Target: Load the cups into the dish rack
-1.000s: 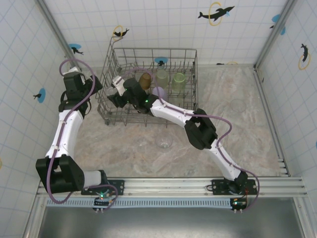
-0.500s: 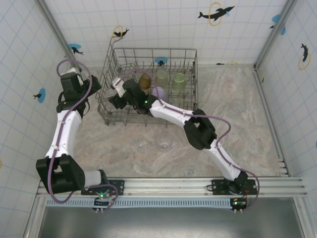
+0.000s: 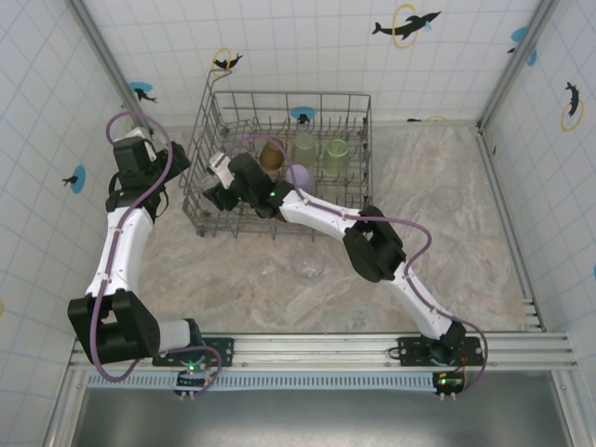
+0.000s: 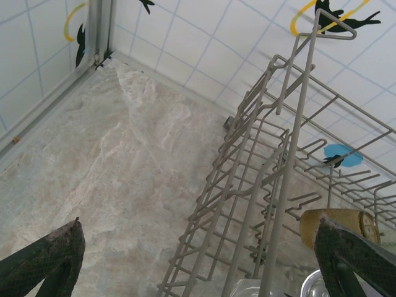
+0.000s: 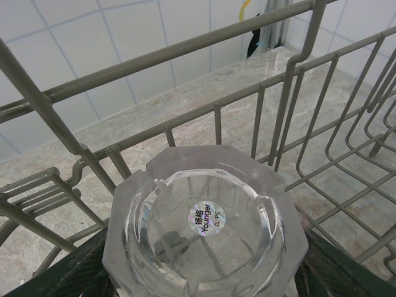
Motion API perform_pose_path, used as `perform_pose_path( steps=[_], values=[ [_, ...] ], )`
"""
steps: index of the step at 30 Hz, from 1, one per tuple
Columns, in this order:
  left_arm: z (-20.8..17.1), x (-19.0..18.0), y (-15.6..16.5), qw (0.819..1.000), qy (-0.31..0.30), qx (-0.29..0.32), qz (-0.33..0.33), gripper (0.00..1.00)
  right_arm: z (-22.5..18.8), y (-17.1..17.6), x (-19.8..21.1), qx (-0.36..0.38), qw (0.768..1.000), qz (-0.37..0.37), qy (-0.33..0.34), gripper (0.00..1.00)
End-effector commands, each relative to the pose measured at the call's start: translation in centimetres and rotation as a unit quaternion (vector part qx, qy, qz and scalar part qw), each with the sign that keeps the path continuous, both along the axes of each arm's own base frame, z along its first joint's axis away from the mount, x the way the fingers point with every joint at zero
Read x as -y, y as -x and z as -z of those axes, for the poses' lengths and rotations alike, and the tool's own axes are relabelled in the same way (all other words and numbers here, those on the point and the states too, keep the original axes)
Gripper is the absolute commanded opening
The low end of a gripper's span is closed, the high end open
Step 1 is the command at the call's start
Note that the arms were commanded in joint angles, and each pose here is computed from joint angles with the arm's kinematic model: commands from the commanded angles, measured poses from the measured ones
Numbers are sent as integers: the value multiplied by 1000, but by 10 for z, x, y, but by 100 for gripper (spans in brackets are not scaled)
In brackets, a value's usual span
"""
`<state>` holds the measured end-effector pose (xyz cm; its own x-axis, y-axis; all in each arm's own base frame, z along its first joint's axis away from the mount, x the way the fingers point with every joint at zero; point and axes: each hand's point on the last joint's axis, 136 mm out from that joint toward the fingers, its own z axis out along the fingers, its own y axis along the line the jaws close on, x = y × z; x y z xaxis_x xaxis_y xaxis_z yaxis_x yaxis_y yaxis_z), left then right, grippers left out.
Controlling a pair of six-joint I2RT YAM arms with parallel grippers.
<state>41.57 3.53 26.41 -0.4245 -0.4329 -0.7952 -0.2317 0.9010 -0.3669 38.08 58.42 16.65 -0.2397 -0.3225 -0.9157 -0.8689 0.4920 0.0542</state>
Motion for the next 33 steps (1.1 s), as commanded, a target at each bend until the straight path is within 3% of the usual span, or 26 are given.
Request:
perform_pose_path(
  steps=[1, 10, 16, 24, 33],
  values=[
    [6, -1, 2, 1000, 6, -5, 1, 97, -1, 24, -14, 1, 1000, -24, -5, 51],
    [7, -2, 2, 1000, 7, -6, 1, 97, -2, 42, -19, -8, 999, -46, -19, 50],
    [8, -2, 2, 1000, 9, -7, 0, 97, 15, 39, -16, 1, 999, -38, 10, 51],
    [9, -2, 1, 1000, 14, -6, 3, 97, 17, 34, -12, 17, 999, -28, 27, 79],
    [8, -2, 2, 1000, 14, -5, 1, 97, -7, 31, -15, 28, 999, -23, 5, 95]
  ],
)
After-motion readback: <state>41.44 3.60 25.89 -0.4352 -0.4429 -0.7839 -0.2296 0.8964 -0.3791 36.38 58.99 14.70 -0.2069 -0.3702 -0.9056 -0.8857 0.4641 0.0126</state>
